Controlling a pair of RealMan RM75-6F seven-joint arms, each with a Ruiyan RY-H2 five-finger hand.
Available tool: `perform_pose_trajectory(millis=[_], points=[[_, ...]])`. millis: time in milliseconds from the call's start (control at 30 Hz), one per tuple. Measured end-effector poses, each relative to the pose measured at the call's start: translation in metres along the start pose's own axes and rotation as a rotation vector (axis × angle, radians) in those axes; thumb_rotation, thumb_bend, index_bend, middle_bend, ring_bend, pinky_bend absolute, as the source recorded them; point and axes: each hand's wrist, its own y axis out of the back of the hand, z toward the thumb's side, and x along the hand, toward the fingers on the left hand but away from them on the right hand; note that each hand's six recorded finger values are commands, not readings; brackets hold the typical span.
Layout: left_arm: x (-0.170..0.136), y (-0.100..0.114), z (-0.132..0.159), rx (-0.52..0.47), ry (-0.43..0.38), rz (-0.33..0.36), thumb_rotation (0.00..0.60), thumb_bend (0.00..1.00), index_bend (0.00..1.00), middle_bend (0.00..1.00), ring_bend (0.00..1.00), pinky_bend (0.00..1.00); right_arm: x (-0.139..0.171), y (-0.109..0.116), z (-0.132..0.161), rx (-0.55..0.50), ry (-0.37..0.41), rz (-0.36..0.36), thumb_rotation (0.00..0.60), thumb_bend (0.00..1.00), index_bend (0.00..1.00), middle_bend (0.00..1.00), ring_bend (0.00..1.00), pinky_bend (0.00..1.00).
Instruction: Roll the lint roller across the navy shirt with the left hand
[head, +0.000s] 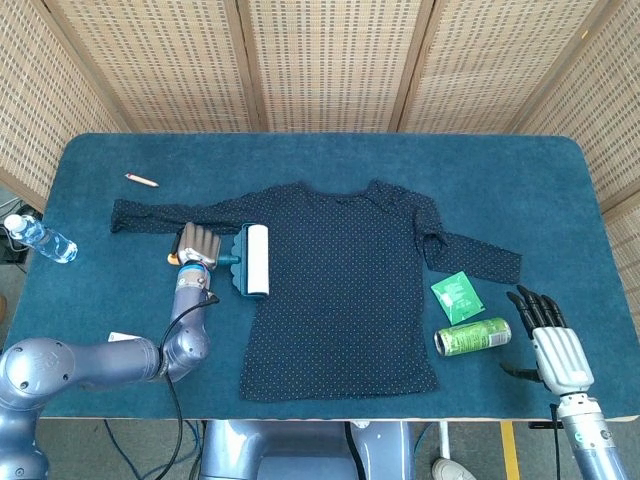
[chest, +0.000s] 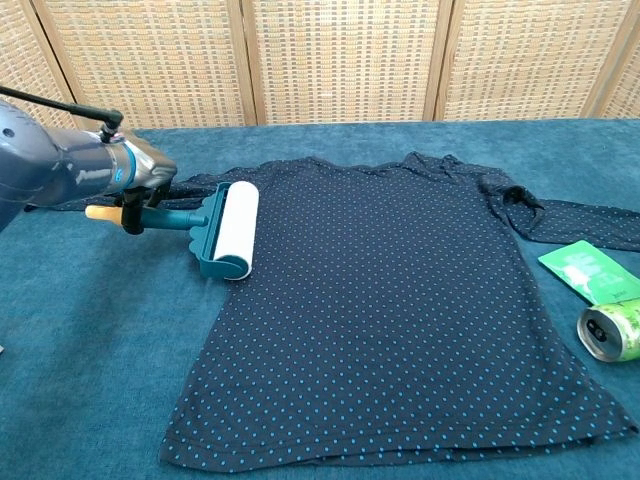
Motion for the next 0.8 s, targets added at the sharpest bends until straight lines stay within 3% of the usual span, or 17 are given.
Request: perform_pose_trajectory(millis=[333,800], points=[[-0.001,0.006,0.007,-0.007,-0.017,0.012,0.6,0.5,0.85,0.83,0.72,0.65,0.0,0.001,-0.001,-0.004,-0.003,0.0,0.6,0.02,0.0,0.0,0.0,0.0],[-0.025,0.072,0.087,0.033,-0.066,0.084,0.6,0.5,0.85,0.83,0.72,0.65,-0.003,0.002,-0.01,-0.02,-0.025,0.006,0.6,0.02,0.0,0.0,0.0,0.0]])
